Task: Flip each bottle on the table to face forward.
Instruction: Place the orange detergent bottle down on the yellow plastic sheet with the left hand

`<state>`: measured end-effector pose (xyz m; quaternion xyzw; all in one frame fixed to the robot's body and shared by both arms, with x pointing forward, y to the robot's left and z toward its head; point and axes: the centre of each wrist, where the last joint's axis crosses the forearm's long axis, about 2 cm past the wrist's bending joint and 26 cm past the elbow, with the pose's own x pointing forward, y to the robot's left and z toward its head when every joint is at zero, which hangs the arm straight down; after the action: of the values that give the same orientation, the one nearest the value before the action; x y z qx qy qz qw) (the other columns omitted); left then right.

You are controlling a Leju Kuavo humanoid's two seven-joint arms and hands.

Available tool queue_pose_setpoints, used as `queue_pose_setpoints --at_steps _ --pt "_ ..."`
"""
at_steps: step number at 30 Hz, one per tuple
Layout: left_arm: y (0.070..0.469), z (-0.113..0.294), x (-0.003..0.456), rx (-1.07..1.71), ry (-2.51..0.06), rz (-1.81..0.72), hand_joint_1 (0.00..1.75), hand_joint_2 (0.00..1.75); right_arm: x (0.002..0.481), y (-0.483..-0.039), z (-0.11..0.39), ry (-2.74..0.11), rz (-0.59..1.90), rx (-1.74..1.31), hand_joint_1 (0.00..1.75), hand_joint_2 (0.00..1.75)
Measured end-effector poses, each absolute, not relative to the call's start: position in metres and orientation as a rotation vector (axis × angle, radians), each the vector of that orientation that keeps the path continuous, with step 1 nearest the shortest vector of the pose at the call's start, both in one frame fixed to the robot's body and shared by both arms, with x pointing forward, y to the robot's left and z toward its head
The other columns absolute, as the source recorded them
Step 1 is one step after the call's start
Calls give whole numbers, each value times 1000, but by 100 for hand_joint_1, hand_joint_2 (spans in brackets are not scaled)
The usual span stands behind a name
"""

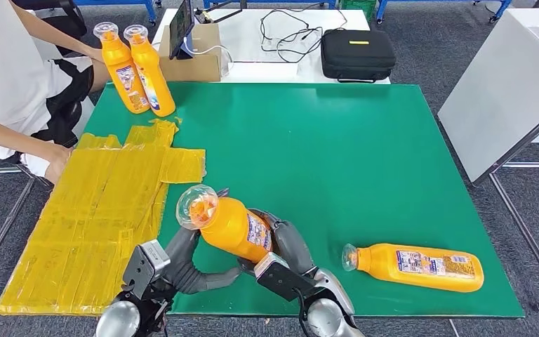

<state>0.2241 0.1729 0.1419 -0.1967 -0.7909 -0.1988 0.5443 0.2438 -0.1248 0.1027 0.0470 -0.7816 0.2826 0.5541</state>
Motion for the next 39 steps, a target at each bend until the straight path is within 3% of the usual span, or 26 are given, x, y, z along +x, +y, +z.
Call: queue_pose_setpoints --at_steps 15,38,39 --pt "175 137 232 -623 -1812 -380 0 175 248 -112 104 -1856 708 154 175 175" --pt "182 137 247 -663 -1749 -247 0 175 246 -80 98 -1867 982 186 175 175" --pt "182 136 247 -663 -1747 -245 36 175 246 -80 98 -1866 985 186 175 175"
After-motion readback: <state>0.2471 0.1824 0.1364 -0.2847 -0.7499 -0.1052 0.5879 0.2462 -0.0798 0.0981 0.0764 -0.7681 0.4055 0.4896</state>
